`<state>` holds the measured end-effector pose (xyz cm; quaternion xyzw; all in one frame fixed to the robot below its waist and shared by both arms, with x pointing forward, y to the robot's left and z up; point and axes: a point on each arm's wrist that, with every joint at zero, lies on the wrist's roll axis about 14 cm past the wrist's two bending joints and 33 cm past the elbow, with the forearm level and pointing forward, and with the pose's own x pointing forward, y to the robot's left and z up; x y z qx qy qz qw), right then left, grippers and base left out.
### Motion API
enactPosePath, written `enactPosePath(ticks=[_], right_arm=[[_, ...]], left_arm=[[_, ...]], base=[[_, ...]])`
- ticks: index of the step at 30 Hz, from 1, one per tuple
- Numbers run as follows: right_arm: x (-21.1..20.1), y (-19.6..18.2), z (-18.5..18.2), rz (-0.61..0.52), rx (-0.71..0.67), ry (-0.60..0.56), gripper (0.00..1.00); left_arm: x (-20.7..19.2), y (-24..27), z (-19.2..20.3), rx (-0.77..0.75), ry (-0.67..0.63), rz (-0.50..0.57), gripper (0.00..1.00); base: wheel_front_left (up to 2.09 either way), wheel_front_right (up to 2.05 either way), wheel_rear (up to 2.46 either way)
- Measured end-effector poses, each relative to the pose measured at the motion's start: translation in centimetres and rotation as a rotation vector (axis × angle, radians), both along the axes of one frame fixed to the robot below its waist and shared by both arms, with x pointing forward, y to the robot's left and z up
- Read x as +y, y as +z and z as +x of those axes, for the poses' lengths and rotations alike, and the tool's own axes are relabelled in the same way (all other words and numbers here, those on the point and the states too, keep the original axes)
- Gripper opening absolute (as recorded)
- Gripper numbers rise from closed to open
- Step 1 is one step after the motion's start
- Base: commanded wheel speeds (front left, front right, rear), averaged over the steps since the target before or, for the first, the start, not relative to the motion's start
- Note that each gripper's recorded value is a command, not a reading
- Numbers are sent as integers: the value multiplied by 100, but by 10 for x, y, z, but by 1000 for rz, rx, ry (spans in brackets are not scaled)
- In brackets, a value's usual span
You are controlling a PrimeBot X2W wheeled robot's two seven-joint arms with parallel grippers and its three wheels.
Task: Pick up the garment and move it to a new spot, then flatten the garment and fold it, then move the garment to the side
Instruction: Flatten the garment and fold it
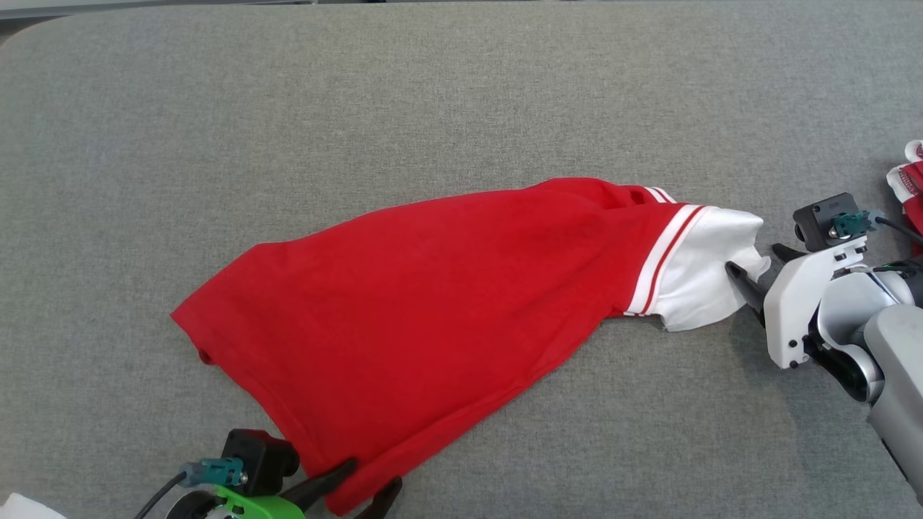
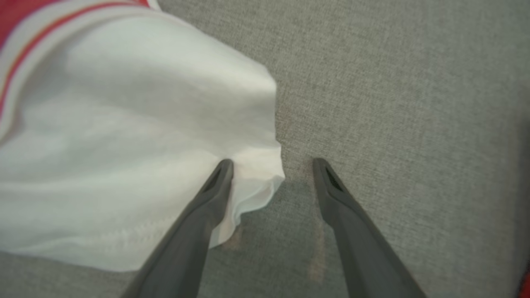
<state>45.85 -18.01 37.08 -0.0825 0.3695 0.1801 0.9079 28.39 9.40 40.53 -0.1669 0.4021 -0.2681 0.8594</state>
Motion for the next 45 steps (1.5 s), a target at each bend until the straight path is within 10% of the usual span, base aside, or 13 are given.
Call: enactPosePath(ticks=[12,16,17,18,22,33,45], right_arm=[[1,2,1,13,-26,1,100],[1,3,0,16,-28,3,90],[2,3,0,18,-29,5,44],[3,3,0,26,-27,6,0],[19,6,-5,86,-15,25,0],[19,174,49,528,-417,-73,0],[5,332,55,659,-825,9,0]], left_arm=[[11,-29,0,42,21,49,100],[6,-32,-8,63,5,39,9],[4,-33,-11,75,-1,36,0],[2,-34,-13,83,-8,33,0],[4,-33,-15,76,-3,32,0],[49,67,51,-283,127,47,0],[71,212,118,-695,0,186,0]], base=[[0,0,0],[0,0,0],[0,0,0],[0,0,0],[0,0,0],[0,0,0],[0,0,0]])
